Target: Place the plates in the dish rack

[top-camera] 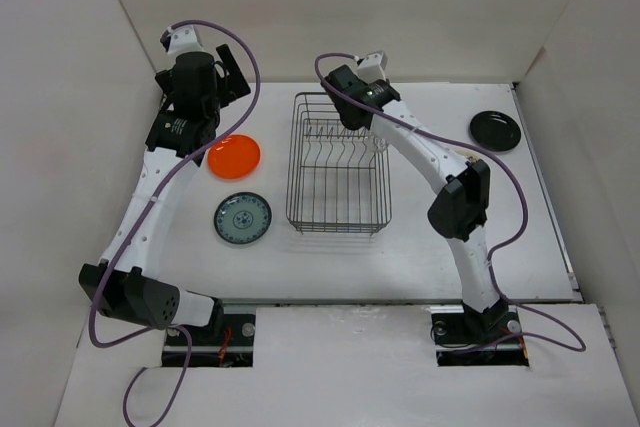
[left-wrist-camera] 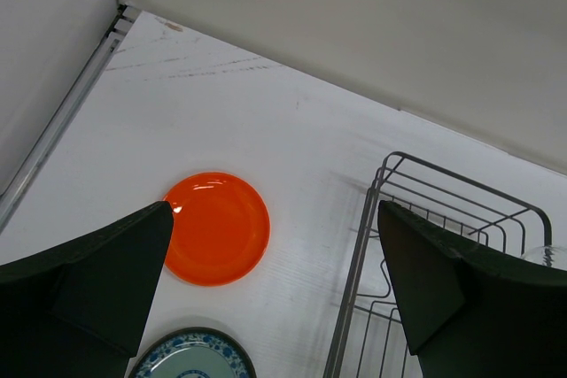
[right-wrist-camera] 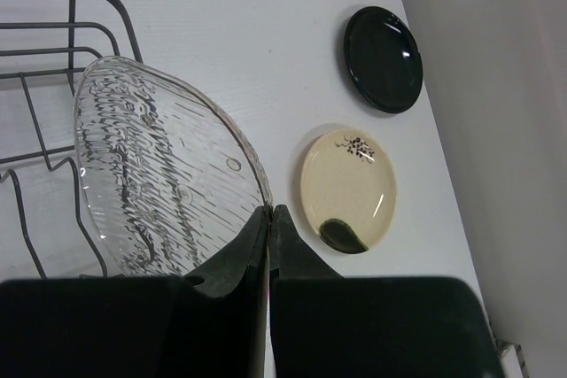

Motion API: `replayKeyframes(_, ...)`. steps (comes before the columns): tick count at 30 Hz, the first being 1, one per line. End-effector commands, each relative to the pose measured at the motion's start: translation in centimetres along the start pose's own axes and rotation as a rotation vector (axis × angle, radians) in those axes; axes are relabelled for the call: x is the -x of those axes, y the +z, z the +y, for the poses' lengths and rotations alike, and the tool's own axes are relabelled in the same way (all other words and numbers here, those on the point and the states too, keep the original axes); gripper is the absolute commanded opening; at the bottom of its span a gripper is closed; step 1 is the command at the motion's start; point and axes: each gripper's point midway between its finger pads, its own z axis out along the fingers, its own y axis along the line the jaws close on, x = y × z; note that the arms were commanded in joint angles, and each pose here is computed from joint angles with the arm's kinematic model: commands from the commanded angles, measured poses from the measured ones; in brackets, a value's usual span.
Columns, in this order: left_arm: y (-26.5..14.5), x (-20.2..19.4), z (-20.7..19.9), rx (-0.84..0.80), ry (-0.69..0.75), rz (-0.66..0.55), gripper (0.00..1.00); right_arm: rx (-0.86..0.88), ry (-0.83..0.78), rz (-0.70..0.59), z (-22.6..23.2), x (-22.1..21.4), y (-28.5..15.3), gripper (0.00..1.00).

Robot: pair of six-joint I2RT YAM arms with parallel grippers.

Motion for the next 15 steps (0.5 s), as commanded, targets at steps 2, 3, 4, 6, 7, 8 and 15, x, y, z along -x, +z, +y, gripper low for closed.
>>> replayKeyframes(2, -2.0, 3.4, -0.5, -0.041, -0.038, -0.08, 1.0, -0.036, 0.027, -0.017, -0.8, 0.8, 0.2, 0.0)
replayKeyframes(3, -2.0, 3.4, -0.5, -0.041, -0.038, -0.08, 1.0, -0.045, 0.027, -0.021, -0.9, 0.9, 0.2, 0.0)
replayKeyframes(4, -2.0, 3.4, -0.5, -0.041, -0.038, -0.08, 1.0, -0.044, 0.038, -0.022, -1.1, 1.0, 0.1, 0.0)
replayKeyframes(6, -2.0, 3.4, -0.5, -0.041, -0.038, -0.08, 1.0, -0.044, 0.038, -0.022, -1.1, 1.0, 0.1, 0.0)
replayKeyframes(7, -2.0, 3.4, -0.5, -0.041, -0.038, -0.08, 1.0, -0.042, 0.047, -0.026, -1.2, 1.3, -0.1, 0.0)
replayKeyframes(8, -2.0, 3.4, -0.5, -0.041, -0.038, -0.08, 1.0, -0.042, 0.047, -0.027, -1.2, 1.3, -0.1, 0.0)
replayKeyframes(15, -2.3, 3.7, -0.3, -0.035, -0.033, -0.091, 1.0, -0.039, 0.036, -0.024, 0.0, 0.8, 0.1, 0.0)
